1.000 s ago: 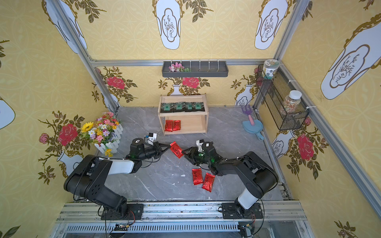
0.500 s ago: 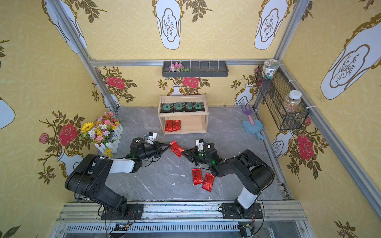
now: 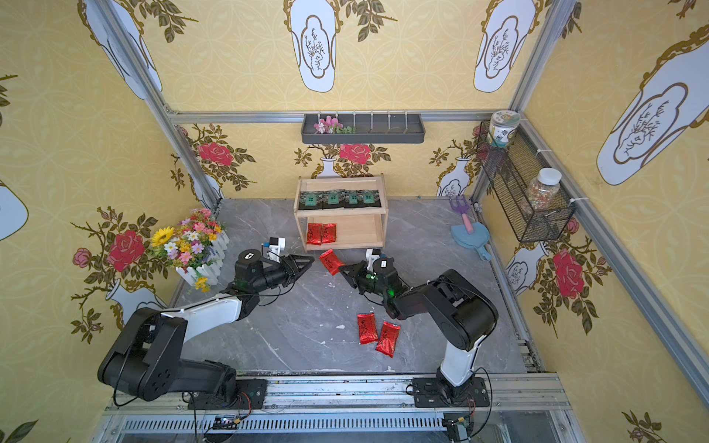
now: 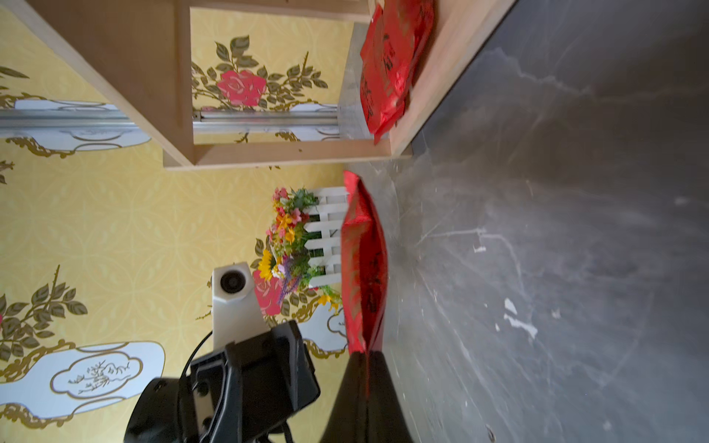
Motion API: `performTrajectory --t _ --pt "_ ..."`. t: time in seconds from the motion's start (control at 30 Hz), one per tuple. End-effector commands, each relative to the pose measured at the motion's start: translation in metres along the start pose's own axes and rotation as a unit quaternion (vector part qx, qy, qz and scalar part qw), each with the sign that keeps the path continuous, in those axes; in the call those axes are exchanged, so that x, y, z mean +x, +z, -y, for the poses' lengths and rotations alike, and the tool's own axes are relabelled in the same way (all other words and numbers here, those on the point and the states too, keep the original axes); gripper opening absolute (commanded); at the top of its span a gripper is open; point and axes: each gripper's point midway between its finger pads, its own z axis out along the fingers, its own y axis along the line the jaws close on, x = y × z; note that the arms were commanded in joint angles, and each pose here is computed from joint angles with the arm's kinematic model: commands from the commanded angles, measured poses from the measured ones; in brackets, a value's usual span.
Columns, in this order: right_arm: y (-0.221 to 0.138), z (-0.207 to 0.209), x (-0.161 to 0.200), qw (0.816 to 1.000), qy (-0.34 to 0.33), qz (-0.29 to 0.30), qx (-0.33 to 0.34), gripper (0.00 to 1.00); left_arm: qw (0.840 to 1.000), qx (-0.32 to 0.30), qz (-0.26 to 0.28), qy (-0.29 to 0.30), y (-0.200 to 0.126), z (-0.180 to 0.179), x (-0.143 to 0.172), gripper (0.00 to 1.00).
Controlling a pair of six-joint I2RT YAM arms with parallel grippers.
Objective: Place the tea bags on the shelf by color
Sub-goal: Pick up the tea bag from the center of the board, then place the tea bag on the shelf.
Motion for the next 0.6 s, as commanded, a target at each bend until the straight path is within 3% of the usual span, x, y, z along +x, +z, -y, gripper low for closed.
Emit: performTrajectory --t 0.0,0.37,0.57 --pt "0.012 -0.019 -0.03 0.997 -0.023 0.071 -0.031 0.0 0.999 -0.049 0.012 -0.006 -0.007 -0.017 -0.003 0.45" --pt "0.03 -0.026 -0.085 0.981 -0.051 0.188 -0.008 0.0 0.999 -0.037 0.011 -0.015 -0.017 -0.011 0.001 0.46" --pt "0.051 -0.003 -0.103 0.977 -0.046 0.209 0.02 0.01 0.999 -0.03 0.006 -0.018 -0.017 -0.01 0.004 0.46"
